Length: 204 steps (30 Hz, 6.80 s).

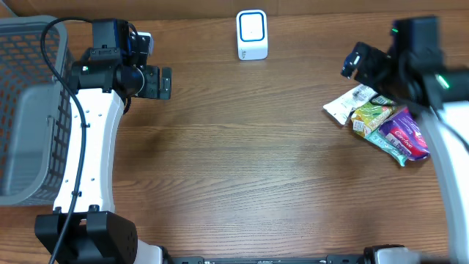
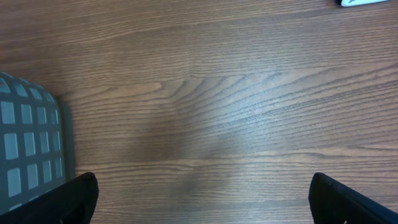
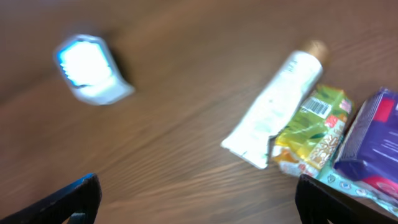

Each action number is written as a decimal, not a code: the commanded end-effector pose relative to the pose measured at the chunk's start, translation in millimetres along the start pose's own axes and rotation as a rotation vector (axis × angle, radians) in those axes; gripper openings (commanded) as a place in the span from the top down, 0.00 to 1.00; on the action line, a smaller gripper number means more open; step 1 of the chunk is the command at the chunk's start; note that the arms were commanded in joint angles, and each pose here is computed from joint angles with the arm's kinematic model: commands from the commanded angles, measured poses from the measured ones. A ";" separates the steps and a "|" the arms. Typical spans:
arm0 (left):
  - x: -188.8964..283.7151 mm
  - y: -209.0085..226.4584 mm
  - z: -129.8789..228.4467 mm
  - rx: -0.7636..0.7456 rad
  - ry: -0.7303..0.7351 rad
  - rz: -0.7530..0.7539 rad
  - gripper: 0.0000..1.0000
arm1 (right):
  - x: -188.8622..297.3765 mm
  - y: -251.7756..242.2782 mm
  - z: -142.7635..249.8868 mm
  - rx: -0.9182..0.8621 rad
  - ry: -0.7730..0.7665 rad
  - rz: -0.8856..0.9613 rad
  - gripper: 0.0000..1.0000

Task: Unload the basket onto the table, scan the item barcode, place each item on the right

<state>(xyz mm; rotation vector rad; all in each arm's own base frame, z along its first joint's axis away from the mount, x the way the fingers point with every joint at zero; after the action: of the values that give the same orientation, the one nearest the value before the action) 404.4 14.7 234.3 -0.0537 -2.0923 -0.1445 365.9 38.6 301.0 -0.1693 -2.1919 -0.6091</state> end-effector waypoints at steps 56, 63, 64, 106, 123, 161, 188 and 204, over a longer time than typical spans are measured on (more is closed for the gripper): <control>10.5 2.1 -3.7 0.021 -0.029 -0.006 0.00 | 35.1 -97.5 126.1 0.281 -0.896 -0.353 0.00; 10.5 2.1 -3.7 0.021 -0.029 -0.005 0.00 | -3.4 -114.7 151.2 0.278 -0.809 -0.319 0.00; 10.5 2.1 -3.7 0.021 -0.029 -0.006 0.01 | -6.2 -115.8 153.3 0.278 -0.793 -0.315 0.00; 63.5 7.4 6.3 0.013 -0.107 -0.064 0.00 | -6.9 -115.1 154.3 0.280 -0.788 -0.318 0.00; 98.8 -44.2 86.6 -0.435 -0.805 -0.080 0.00 | -6.9 -115.1 154.3 0.280 -0.788 -0.318 0.00; 23.4 -28.4 190.8 -0.040 -0.951 -0.182 0.00 | -6.9 -115.1 154.3 0.280 -0.788 -0.318 0.00; 23.3 -28.5 190.8 -0.041 -0.950 -0.182 0.00 | -6.9 -115.1 154.3 0.280 -0.788 -0.318 0.00; 23.4 -28.4 190.8 -0.040 -0.951 -0.182 0.00 | -6.9 -115.1 154.3 0.280 -0.788 -0.318 0.00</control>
<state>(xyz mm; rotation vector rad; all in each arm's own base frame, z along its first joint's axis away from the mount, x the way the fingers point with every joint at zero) 226.4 8.6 156.9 0.0458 -3.0359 -0.3263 226.2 11.8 172.8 0.1081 -3.0741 -0.4374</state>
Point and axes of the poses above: each gripper's point midway between its finger pads, its own x axis back along the fingers, its own y axis along the line the jaws close on, z = x × y, the point moved 2 cm from there along x, back along the fingers, and after that the axes turned 3 degrees about -x, right-handed, at the moved point
